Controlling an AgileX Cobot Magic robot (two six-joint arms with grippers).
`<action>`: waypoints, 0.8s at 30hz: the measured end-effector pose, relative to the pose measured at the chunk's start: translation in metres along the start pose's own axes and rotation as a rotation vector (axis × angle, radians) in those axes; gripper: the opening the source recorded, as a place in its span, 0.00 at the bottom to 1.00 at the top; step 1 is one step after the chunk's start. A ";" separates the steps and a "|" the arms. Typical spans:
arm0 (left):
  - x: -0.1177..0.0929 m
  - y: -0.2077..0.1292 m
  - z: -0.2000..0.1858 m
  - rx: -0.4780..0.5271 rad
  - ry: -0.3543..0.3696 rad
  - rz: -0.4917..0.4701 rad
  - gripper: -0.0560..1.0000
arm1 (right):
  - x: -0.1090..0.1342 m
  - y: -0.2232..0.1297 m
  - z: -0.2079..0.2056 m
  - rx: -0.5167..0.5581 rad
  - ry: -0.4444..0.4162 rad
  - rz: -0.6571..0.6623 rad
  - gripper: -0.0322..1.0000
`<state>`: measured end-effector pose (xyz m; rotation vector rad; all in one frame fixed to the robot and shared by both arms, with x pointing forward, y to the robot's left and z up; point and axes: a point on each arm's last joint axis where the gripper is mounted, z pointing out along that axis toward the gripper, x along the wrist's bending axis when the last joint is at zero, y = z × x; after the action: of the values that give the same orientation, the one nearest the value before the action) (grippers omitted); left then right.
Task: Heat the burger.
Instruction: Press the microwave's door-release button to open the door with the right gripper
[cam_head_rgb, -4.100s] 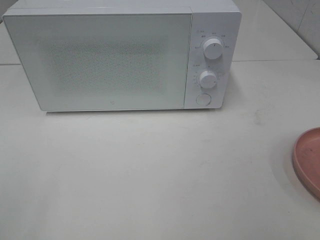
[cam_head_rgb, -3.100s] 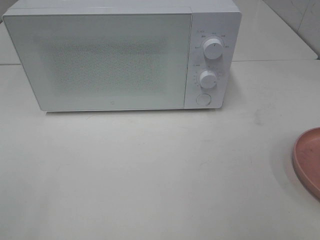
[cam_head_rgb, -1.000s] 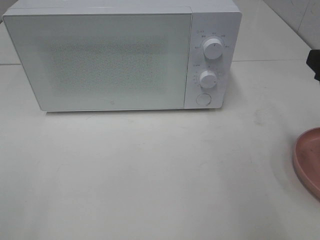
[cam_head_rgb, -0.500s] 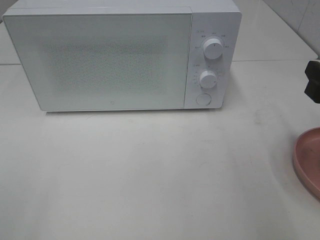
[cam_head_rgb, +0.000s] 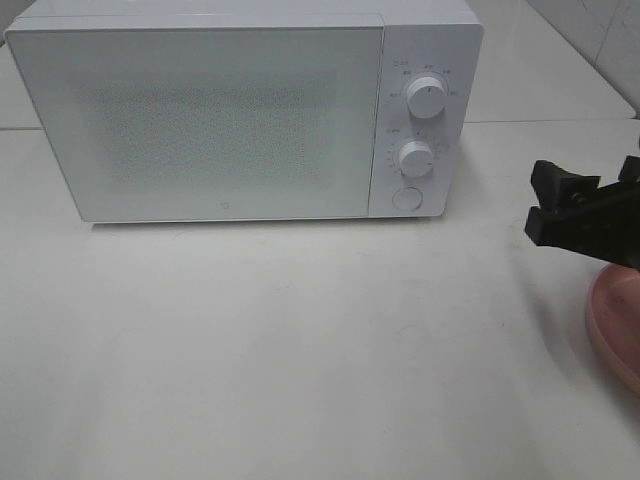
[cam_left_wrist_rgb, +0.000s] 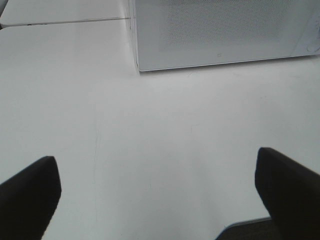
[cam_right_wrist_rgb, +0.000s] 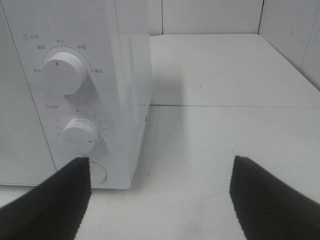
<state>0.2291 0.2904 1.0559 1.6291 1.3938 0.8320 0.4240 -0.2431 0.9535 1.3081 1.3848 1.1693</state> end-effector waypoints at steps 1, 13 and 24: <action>0.000 0.000 0.000 0.000 0.000 0.000 0.98 | 0.000 0.000 0.000 0.000 0.000 0.000 0.76; 0.000 0.000 0.000 0.000 0.000 0.000 0.98 | 0.034 -0.015 -0.010 0.039 -0.044 -0.070 0.76; 0.000 0.000 0.000 0.000 0.000 0.000 0.98 | 0.053 -0.009 -0.005 0.038 -0.051 -0.103 0.76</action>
<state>0.2291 0.2904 1.0559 1.6291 1.3938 0.8320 0.4143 -0.1908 0.9458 1.2690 1.4256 1.0386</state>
